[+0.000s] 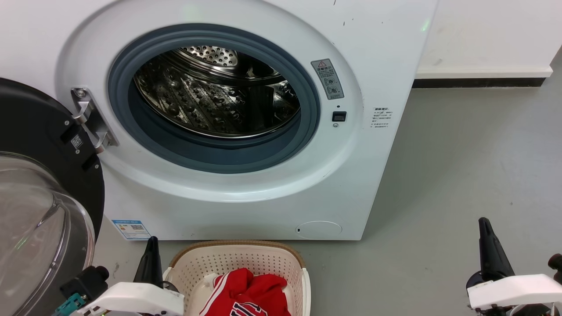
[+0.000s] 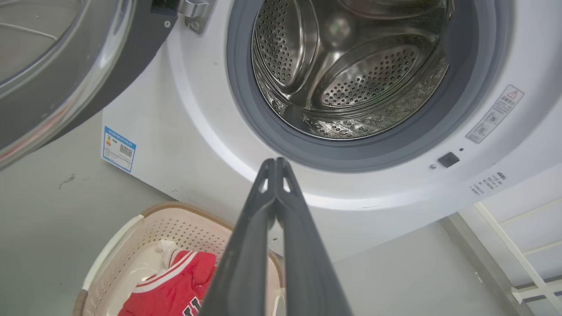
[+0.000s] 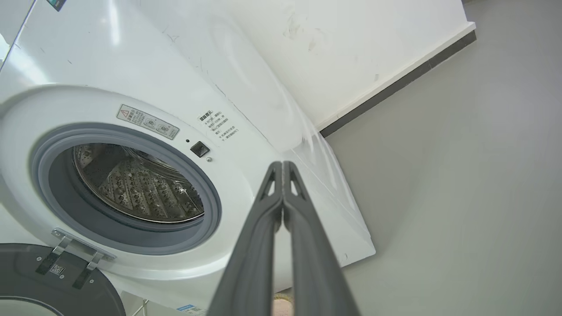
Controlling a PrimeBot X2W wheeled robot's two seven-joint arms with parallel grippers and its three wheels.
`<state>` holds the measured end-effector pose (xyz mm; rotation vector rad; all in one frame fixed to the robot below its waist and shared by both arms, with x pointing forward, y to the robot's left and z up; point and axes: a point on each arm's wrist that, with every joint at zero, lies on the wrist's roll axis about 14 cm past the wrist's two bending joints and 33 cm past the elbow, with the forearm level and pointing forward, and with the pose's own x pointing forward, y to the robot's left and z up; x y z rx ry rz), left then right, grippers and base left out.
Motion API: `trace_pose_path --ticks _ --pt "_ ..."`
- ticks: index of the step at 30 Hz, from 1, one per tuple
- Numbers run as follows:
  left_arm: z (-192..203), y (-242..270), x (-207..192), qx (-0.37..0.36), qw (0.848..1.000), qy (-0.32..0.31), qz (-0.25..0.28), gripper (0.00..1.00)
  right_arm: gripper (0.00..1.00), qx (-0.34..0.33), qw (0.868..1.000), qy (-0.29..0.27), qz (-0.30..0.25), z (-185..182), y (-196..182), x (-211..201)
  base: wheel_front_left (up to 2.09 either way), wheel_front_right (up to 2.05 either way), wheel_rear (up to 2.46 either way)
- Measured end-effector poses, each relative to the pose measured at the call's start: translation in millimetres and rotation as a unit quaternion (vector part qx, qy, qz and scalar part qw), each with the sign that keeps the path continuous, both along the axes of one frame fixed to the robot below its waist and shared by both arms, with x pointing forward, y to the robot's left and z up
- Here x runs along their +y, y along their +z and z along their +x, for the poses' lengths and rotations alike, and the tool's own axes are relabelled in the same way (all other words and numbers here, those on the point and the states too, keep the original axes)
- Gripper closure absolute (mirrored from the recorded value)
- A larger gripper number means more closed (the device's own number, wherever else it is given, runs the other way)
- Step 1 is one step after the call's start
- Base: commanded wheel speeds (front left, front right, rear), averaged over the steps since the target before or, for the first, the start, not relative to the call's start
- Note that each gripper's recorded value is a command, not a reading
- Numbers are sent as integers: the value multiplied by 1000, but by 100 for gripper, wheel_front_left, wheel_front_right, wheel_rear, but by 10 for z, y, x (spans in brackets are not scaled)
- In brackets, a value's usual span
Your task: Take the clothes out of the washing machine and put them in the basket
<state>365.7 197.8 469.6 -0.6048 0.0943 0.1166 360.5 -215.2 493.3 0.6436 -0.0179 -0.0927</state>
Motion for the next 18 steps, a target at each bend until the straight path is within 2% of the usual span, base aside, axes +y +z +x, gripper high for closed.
trace_pose_path --ticks 18 --pt "64 37 11 -6 992 7 -129 100 100 2 992 1 123 70 -15 19 0 0 0"
